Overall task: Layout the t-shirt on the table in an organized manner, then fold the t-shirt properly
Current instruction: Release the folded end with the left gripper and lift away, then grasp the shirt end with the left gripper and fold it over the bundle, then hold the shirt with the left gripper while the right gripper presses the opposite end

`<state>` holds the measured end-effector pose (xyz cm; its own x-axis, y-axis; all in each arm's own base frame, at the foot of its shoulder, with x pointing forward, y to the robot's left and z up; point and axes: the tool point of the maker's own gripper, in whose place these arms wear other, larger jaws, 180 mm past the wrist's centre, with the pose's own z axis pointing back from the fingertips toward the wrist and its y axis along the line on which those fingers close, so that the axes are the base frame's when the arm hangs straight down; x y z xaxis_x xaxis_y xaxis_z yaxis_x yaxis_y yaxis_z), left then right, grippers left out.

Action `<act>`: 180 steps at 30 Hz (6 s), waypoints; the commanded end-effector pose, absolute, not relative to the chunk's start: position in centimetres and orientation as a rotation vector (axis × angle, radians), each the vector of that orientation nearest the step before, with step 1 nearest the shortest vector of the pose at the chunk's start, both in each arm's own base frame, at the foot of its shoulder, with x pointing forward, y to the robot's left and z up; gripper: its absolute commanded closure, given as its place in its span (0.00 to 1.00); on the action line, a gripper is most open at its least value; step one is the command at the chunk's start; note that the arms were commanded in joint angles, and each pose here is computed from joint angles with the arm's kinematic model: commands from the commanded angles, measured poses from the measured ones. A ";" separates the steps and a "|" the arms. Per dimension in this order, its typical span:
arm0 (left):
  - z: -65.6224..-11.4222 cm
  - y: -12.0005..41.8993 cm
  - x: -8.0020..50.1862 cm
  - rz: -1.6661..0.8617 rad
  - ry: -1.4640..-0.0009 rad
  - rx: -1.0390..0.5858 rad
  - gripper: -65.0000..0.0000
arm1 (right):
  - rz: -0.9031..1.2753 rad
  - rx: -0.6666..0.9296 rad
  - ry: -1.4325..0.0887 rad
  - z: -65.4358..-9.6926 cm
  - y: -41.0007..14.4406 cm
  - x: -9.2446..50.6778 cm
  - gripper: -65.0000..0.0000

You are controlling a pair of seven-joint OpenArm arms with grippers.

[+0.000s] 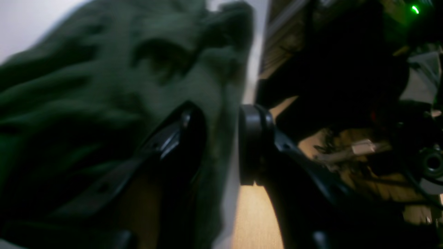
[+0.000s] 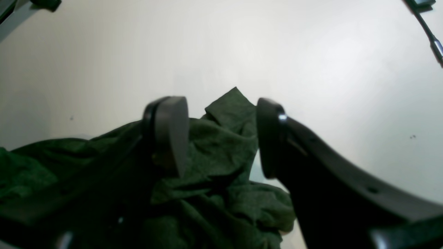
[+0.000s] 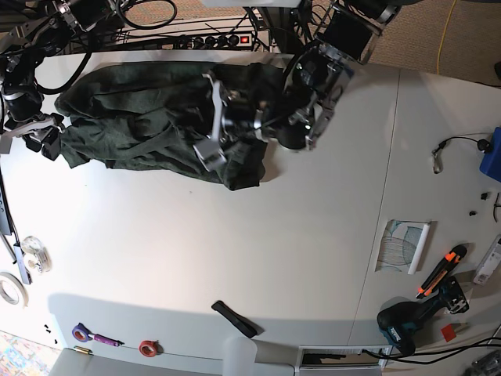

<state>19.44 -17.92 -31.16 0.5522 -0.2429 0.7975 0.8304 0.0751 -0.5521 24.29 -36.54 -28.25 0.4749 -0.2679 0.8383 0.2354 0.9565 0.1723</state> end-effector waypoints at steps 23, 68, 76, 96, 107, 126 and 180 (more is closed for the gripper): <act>-32.1 -1.0 28.3 -0.759 -0.791 -0.746 1.00 | -0.290 0.019 -1.083 -26.7 -36.9 24.8 0.52; -32.6 -6.1 29.1 -1.093 -0.650 -0.627 1.00 | -0.316 0.062 -1.071 -27.9 -35.7 24.7 0.52; -34.0 -6.8 28.1 -1.060 -0.693 -0.627 1.00 | -0.314 0.066 -1.045 -28.4 -35.5 24.4 0.52; -34.7 -11.1 28.5 -0.977 -0.700 -0.746 1.00 | -0.313 0.071 -1.016 -29.2 -35.4 23.3 0.52; -34.4 -11.4 29.5 -0.981 -0.725 -0.729 1.00 | -0.314 0.071 -1.015 -29.2 -35.4 23.3 0.52; -36.2 -16.5 26.0 -1.131 -0.662 -0.711 1.00 | -0.313 0.074 -1.018 -29.1 -35.3 23.4 0.52; -27.7 -11.7 33.9 -0.871 -0.651 -1.023 1.00 | 0.154 0.904 -1.036 -25.7 -14.6 26.1 1.00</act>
